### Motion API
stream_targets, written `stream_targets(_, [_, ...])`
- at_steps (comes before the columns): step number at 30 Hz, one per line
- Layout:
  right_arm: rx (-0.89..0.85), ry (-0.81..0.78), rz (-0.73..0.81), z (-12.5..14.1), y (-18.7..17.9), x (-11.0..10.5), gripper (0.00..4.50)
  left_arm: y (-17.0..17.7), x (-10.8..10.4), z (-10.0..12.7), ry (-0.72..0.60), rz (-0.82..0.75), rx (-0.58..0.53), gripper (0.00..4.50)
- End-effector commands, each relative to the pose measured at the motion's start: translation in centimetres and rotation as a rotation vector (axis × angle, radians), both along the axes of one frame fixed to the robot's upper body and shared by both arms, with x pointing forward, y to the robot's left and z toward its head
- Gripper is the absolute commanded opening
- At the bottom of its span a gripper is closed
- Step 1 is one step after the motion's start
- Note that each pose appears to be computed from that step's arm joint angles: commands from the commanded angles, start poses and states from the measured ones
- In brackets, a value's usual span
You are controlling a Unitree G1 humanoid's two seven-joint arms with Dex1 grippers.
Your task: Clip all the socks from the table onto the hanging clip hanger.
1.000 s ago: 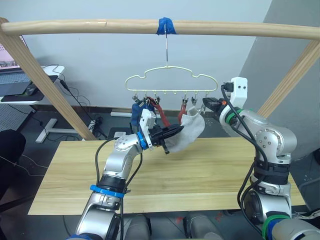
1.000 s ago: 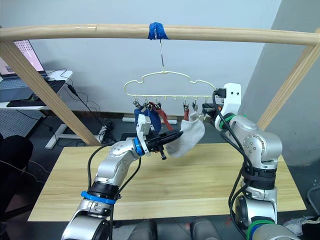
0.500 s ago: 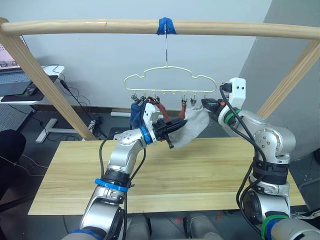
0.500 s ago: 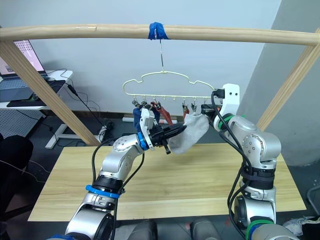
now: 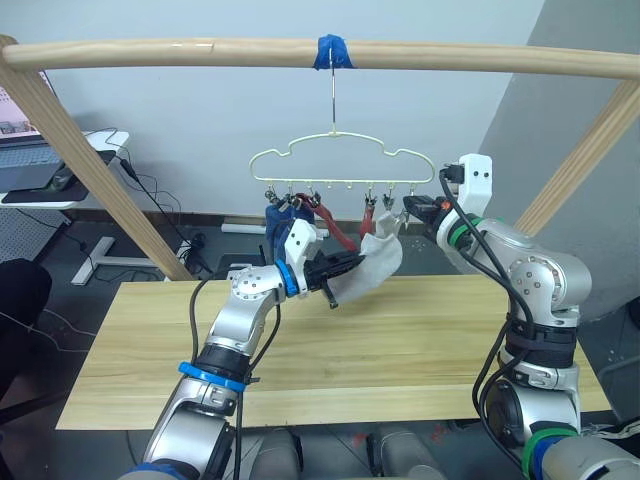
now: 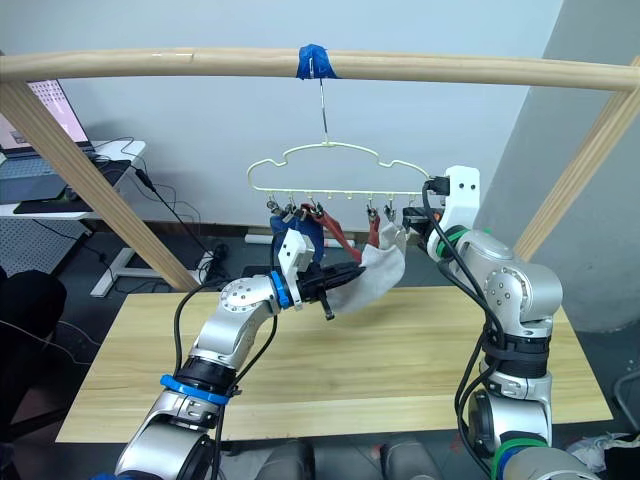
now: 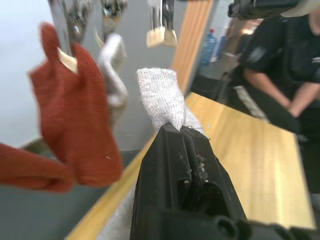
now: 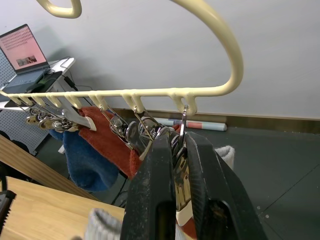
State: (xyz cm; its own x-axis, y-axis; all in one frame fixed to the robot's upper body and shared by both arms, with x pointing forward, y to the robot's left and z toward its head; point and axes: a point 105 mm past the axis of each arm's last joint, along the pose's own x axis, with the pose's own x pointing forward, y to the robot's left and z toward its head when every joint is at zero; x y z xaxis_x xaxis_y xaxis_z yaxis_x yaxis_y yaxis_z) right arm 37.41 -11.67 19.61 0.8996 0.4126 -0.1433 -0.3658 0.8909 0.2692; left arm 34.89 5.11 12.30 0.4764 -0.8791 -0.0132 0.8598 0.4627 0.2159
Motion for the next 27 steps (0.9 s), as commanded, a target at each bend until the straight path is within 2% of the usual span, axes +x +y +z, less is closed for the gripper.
stream_targets(1, [0.006, -0.077, 0.007, 2.0, 0.3, -0.2, 0.05, -1.1, -0.6, 2.0, -0.104, 0.001, -0.017, 0.02])
stream_targets(8, [0.001, -0.073, 0.007, 1.9, 0.5, -0.1, 0.05, -2.3, -1.2, 2.1, -0.130, 0.012, -0.020, 0.02])
stream_targets(19, [-0.008, -0.071, 0.012, 1.8, 0.6, -0.1, 0.05, -1.7, 0.1, 2.9, -0.175, 0.081, 0.003, 0.02])
stream_targets(27, [-0.009, -0.067, 0.006, 1.6, 0.5, -0.1, 0.05, -2.6, -0.1, 3.6, -0.191, 0.059, -0.022, 0.02])
